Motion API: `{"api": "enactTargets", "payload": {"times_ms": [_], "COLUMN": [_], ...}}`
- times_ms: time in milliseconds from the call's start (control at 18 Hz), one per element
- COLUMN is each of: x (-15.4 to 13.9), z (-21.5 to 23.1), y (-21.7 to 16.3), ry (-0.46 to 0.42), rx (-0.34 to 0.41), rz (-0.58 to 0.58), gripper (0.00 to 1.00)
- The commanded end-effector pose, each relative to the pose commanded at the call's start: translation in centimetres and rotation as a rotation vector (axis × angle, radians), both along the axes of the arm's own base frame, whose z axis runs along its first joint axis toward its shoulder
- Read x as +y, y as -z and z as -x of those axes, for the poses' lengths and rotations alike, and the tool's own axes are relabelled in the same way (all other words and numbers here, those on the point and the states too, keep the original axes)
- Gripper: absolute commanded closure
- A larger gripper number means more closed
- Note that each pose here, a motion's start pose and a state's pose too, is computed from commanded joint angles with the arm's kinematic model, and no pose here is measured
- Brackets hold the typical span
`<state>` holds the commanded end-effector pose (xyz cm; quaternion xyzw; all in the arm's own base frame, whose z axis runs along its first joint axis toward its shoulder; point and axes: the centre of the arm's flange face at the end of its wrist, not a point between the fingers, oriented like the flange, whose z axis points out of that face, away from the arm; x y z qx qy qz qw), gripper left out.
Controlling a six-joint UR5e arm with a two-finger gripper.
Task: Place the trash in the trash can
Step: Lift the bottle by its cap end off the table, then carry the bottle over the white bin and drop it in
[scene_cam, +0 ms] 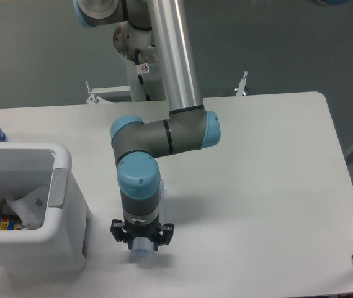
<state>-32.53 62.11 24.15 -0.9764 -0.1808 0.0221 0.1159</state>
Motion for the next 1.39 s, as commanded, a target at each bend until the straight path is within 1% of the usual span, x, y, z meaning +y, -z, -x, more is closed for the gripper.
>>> {"api": "enactTargets", "payload": {"times_ms": [222, 389, 556, 611, 833, 944, 1056, 1389], "x": [-0.5, -1.5, -1.9, -1.9, -0.9, -0.7, -0.4, -0.1], "z": [1.1, 2.8, 4.2, 4.8, 7.7, 8.5, 8.7, 8.2], "y": [-1.7, -5.1, -8.9, -10.2, -17.3, -19.7, -21.5, -24.3], "ry": [-0.018, -0.056, -0.081, -0.106, -0.241, -0.280, -0.290, -0.302], "rx": [0.015, 0.045, 0.086, 0.095, 0.136, 0.152, 0.155, 0.169], "rz": [-0.023, -0.069, -0.120, -0.143, -0.281, -0.328, -0.368, -0.417], "gripper": [0.36, 0.36, 0.36, 0.36, 0.36, 0.36, 0.36, 0.36]}}
